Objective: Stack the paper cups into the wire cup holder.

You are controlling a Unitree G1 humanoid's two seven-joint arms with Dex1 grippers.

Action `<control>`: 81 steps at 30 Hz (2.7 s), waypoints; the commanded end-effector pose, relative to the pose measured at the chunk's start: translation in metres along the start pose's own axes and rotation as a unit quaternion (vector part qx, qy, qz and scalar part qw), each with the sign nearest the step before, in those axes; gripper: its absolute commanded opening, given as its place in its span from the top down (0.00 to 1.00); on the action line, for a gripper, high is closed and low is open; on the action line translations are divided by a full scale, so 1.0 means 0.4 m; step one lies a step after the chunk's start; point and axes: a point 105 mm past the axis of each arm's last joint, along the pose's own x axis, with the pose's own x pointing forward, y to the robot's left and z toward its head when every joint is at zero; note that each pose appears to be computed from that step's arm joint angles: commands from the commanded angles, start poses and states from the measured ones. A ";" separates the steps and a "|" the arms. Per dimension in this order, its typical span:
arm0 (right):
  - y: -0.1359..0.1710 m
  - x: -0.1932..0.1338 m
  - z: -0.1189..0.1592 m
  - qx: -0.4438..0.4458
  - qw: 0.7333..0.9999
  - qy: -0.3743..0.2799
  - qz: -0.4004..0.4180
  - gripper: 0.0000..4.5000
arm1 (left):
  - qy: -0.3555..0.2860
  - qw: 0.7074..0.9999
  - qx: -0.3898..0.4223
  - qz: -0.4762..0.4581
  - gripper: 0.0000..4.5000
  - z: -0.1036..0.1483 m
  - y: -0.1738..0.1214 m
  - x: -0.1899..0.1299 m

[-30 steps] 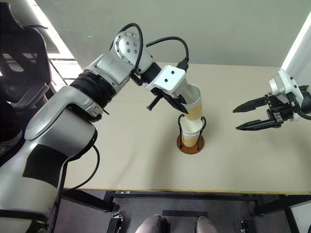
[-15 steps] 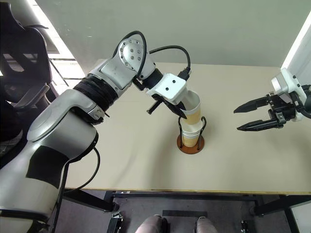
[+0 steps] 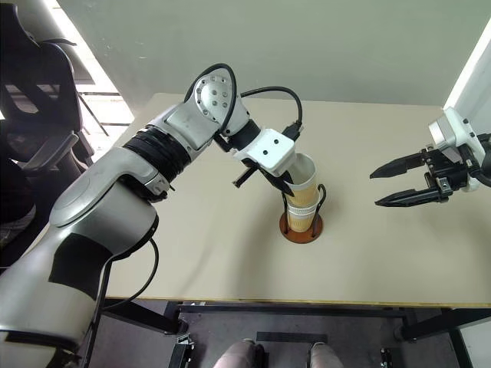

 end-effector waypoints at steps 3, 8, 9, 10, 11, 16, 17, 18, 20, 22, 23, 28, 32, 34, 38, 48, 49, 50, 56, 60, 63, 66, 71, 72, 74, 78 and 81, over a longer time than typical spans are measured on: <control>-0.001 -0.015 0.028 -0.025 1.000 -0.004 -0.008 0.42 | -0.007 0.999 0.030 -0.016 1.00 0.026 0.001 0.000; -0.003 -0.017 0.028 -0.031 0.999 -0.004 -0.012 0.42 | -0.008 0.999 0.031 -0.015 1.00 0.030 0.006 0.004; -0.003 -0.017 0.028 -0.031 0.999 -0.004 -0.012 0.42 | -0.006 0.999 0.031 -0.017 0.95 0.029 0.006 0.006; -0.003 -0.017 0.027 -0.031 0.999 -0.004 -0.013 0.42 | -0.006 0.999 0.030 -0.019 0.91 0.030 0.006 0.007; -0.003 -0.016 0.027 -0.032 0.999 -0.004 -0.012 0.42 | -0.007 0.999 0.030 -0.020 0.87 0.031 0.006 0.009; -0.002 -0.015 0.025 -0.032 0.999 -0.005 -0.012 0.42 | -0.016 0.999 0.034 -0.016 0.50 0.040 0.011 0.011; -0.002 -0.015 0.025 -0.032 0.999 -0.005 -0.012 0.42 | -0.017 0.999 0.035 -0.015 0.42 0.041 0.012 0.010; -0.002 -0.015 0.024 -0.032 0.999 -0.005 -0.013 0.42 | -0.019 0.999 0.036 -0.011 0.34 0.043 0.015 0.008; -0.004 -0.014 0.023 -0.033 0.999 -0.006 -0.014 0.42 | -0.028 0.999 0.035 0.000 0.19 0.050 0.022 0.000; -0.006 -0.014 0.022 -0.033 0.999 -0.007 -0.016 0.42 | -0.053 0.998 0.028 0.024 0.03 0.065 0.038 -0.016; -0.009 -0.015 0.022 -0.033 0.999 -0.007 -0.019 0.42 | -0.073 0.996 0.015 0.041 0.01 0.075 0.049 -0.030; -0.070 -0.045 0.010 -0.010 0.995 -0.019 -0.096 0.42 | -0.191 0.950 -0.096 0.229 0.01 0.066 0.111 -0.191; -0.111 -0.068 -0.019 0.025 0.986 -0.032 -0.164 0.42 | -0.233 0.875 -0.176 0.386 0.01 -0.005 0.123 -0.292; -0.146 -0.080 -0.035 0.032 0.975 -0.042 -0.215 0.42 | -0.226 0.839 -0.216 0.446 0.01 -0.060 0.113 -0.315; -0.194 -0.091 -0.083 0.057 0.954 -0.044 -0.290 0.42 | -0.213 0.797 -0.261 0.502 0.01 -0.141 0.078 -0.310; -0.256 -0.033 -0.203 0.119 0.895 -0.070 -0.423 0.42 | -0.176 0.692 -0.357 0.602 0.01 -0.303 -0.003 -0.259; -0.255 -0.016 -0.217 0.122 0.893 -0.067 -0.427 0.42 | -0.173 0.687 -0.365 0.604 0.01 -0.315 -0.015 -0.248; -0.253 -0.001 -0.228 0.126 0.892 -0.066 -0.430 0.42 | -0.170 0.685 -0.368 0.605 0.01 -0.325 -0.027 -0.238; -0.244 0.069 -0.278 0.157 0.879 -0.070 -0.445 0.42 | -0.125 0.627 -0.402 0.656 0.01 -0.401 -0.115 -0.224; -0.241 0.102 -0.296 0.162 0.878 -0.067 -0.446 0.42 | -0.096 0.595 -0.415 0.682 0.01 -0.432 -0.180 -0.219; -0.247 0.114 -0.303 0.172 0.872 -0.073 -0.452 0.42 | -0.085 0.583 -0.420 0.690 0.01 -0.437 -0.217 -0.218; -0.255 0.116 -0.303 0.175 0.865 -0.080 -0.463 0.42 | -0.077 0.573 -0.419 0.700 0.01 -0.434 -0.229 -0.218; -0.271 0.093 -0.300 0.166 0.854 -0.074 -0.488 0.42 | -0.085 0.528 -0.446 0.718 0.01 -0.440 -0.210 -0.222; -0.274 0.086 -0.299 0.162 0.851 -0.073 -0.495 0.42 | -0.094 0.535 -0.447 0.711 0.01 -0.435 -0.203 -0.219; -0.284 0.060 -0.297 0.161 0.838 -0.072 -0.517 0.42 | -0.098 0.551 -0.441 0.702 0.01 -0.426 -0.187 -0.215; -0.296 0.020 -0.294 0.170 0.817 -0.080 -0.545 0.42 | -0.111 0.603 -0.424 0.666 0.01 -0.404 -0.159 -0.188; -0.295 0.023 -0.291 0.179 0.819 -0.091 -0.538 0.42 | -0.154 0.622 -0.439 0.630 0.01 -0.385 -0.148 -0.160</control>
